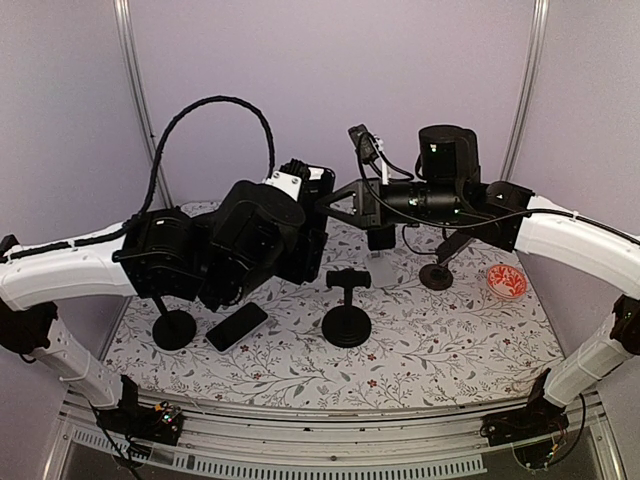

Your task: Place the phone on the phone stand

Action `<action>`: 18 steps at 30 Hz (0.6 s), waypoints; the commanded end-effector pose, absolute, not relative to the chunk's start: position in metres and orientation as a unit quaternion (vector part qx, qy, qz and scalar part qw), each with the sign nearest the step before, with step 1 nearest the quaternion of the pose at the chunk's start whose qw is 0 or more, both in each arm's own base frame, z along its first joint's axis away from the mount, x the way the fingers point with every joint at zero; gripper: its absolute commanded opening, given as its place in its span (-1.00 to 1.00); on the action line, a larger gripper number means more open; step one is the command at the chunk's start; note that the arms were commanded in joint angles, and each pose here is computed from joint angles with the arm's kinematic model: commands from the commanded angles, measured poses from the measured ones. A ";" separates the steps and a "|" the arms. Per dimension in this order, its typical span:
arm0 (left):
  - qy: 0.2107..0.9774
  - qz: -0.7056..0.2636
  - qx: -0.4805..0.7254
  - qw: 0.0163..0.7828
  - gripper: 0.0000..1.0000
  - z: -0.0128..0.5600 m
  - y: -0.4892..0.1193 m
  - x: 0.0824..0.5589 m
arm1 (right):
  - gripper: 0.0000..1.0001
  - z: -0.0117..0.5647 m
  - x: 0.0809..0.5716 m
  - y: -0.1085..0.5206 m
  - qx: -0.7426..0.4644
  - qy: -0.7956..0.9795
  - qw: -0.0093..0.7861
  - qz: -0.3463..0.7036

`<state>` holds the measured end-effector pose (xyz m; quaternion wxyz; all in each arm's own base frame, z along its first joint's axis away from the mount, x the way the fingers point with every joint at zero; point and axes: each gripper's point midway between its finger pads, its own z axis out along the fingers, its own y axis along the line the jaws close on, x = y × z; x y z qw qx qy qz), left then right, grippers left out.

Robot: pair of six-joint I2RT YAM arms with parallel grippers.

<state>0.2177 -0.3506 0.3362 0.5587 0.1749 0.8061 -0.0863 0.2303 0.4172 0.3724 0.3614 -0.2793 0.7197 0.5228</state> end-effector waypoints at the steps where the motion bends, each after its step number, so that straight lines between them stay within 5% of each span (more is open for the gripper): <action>1: 0.797 -0.095 0.172 0.571 0.31 0.352 -0.359 0.215 | -1.00 0.382 0.228 0.422 -0.285 0.705 0.372 0.533; 3: 0.799 -0.088 0.187 0.565 0.86 0.349 -0.362 0.214 | -1.00 0.386 0.229 0.420 -0.284 0.703 0.380 0.530; 4: 0.798 -0.091 0.201 0.561 0.97 0.349 -0.365 0.212 | -1.00 0.389 0.228 0.418 -0.285 0.701 0.384 0.530; 13: 0.750 -0.254 0.337 0.509 0.97 0.366 -0.365 0.155 | -1.00 0.399 0.199 0.391 -0.360 0.682 0.397 0.498; 18: 0.679 -0.339 0.433 0.486 0.71 0.378 -0.360 0.114 | -1.00 0.384 0.169 0.379 -0.415 0.665 0.365 0.503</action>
